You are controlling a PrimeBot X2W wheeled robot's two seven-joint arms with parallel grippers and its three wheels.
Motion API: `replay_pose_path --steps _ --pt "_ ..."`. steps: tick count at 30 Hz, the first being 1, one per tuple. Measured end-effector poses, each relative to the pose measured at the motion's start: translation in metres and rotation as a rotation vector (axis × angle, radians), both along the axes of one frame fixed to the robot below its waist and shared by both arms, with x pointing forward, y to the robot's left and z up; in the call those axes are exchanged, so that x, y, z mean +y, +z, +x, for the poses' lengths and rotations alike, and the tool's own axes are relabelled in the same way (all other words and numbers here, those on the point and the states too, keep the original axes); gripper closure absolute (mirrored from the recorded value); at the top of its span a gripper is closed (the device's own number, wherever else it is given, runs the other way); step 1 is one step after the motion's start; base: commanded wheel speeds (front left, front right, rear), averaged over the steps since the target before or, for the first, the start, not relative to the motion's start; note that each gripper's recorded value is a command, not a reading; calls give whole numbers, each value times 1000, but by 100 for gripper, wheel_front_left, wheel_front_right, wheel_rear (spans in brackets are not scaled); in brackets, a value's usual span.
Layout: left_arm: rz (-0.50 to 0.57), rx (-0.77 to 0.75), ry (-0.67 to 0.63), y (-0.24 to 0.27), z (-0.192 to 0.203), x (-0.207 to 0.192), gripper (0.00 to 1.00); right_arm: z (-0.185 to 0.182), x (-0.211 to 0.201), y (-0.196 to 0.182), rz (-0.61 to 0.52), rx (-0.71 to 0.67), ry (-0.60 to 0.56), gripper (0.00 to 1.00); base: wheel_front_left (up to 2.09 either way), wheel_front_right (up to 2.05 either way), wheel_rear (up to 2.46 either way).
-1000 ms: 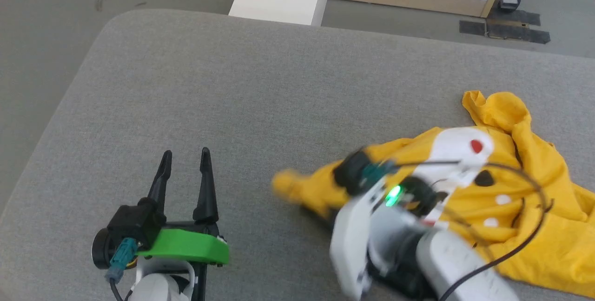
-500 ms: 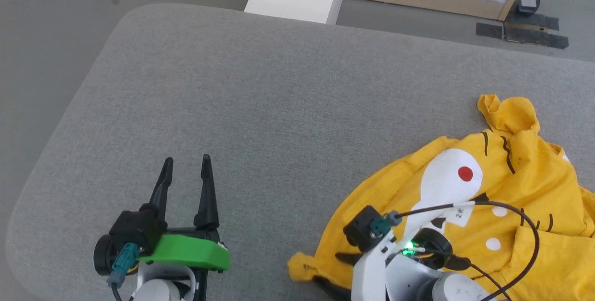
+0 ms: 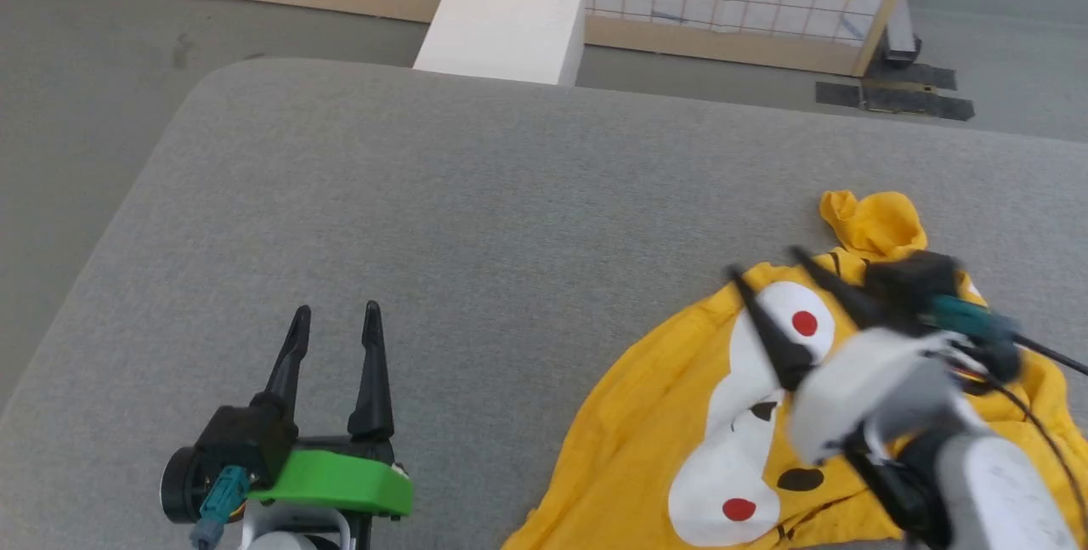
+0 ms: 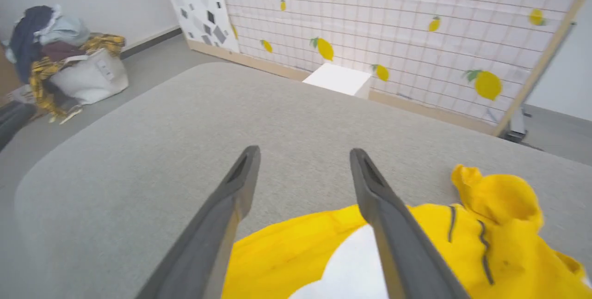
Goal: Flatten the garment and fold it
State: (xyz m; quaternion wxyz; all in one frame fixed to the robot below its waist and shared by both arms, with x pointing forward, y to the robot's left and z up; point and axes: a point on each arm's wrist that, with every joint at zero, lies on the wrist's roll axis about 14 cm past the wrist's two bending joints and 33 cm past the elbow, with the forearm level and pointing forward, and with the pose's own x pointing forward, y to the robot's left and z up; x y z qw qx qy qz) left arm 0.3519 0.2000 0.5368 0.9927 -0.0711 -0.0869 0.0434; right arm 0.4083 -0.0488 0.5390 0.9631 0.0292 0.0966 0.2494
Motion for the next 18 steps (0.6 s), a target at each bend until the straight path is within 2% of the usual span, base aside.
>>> replay_pose_path --steps 3,9,14,15,18 --pt "9 -5 -23 1 1 -6 0 2 -56 0 20 -47 -193 0 0 0 0" --pt "17 13 -76 -4 1 -19 0 -27 -161 -7 -61 -137 -510 0 0 0 0" --pt "11 50 -131 -17 -2 -35 0 -65 -212 -33 -53 -98 -661 0 0 0 0" --pt "11 62 -144 -20 -1 -39 0 -82 -230 -46 -36 -72 -723 0 0 0 0" --pt "22 64 -183 -21 4 -50 0 -87 -233 -49 -22 -73 -742 0 0 0 0"
